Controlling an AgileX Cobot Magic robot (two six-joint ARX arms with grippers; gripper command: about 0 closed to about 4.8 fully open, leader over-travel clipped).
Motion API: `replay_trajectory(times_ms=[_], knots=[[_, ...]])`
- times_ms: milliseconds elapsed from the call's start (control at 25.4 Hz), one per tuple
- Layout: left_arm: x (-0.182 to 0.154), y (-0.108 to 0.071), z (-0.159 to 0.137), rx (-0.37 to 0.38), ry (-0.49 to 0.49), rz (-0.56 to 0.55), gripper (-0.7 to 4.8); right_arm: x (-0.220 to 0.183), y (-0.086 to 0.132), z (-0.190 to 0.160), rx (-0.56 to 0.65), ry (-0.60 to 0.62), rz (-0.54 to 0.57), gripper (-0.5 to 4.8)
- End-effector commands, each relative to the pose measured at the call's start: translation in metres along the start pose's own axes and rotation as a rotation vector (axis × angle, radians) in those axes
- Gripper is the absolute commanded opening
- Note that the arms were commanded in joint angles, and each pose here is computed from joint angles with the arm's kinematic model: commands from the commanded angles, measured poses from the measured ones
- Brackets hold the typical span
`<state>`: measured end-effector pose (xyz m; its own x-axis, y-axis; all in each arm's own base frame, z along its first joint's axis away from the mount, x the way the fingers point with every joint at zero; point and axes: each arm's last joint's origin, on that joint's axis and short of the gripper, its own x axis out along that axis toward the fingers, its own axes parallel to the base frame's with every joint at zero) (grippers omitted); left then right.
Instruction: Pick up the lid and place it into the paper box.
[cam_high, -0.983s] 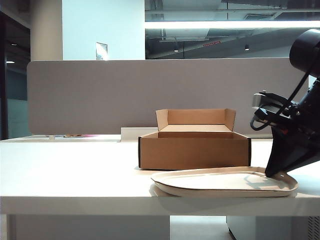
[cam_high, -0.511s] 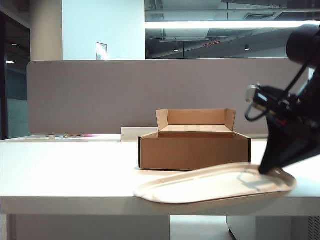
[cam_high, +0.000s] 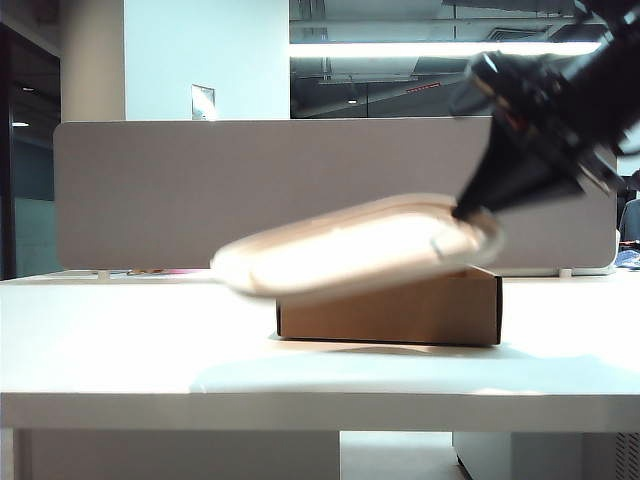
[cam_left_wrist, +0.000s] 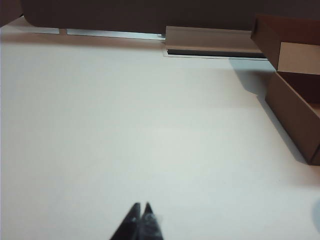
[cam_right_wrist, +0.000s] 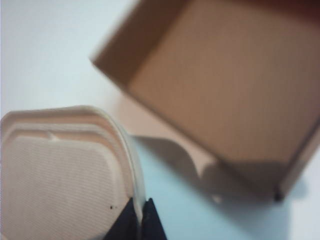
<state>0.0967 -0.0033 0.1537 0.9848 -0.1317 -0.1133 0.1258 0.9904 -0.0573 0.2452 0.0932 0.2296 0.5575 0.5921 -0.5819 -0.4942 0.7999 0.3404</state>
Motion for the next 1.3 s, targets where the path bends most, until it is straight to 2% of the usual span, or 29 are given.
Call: replay_trajectory(times_ms=[39,315,433,669,905,1141,1219,1298], knots=[[0.0,0.0,0.001,0.001,-0.007,-0.005,-0.05,-0.009,0.006,0.027,-0.046,-0.123,-0.053,-0.02],[0.0,0.0,0.001,0.001,-0.006,-0.008,-0.05,-0.02,0.008,0.061,-0.21,-0.38,-0.242,-0.02],[0.0,0.0,0.001,0.001,-0.006,-0.009,-0.05,-0.018,0.006,0.065,-0.248,-0.42,-0.31,-0.02],[0.0,0.0,0.001,0.001,-0.007,-0.008,-0.05,0.008,-0.007,0.064,-0.244,-0.425,-0.354,-0.02],[0.0,0.0,0.001,0.001,-0.007,-0.009,-0.05,0.038,-0.021,0.056,-0.232,-0.377,-0.372,-0.02],[0.0,-0.001,0.001,0.001,-0.006,-0.024,-0.05,0.05,-0.028,0.049,-0.217,-0.332,-0.403,0.02],[0.0,-0.001,0.001,0.001,-0.007,-0.024,-0.05,0.05,-0.028,0.049,-0.217,-0.33,-0.404,0.47],[0.0,-0.001,0.001,0.001,-0.007,-0.023,-0.05,0.05,-0.028,0.049,-0.217,-0.332,-0.403,1.54]])
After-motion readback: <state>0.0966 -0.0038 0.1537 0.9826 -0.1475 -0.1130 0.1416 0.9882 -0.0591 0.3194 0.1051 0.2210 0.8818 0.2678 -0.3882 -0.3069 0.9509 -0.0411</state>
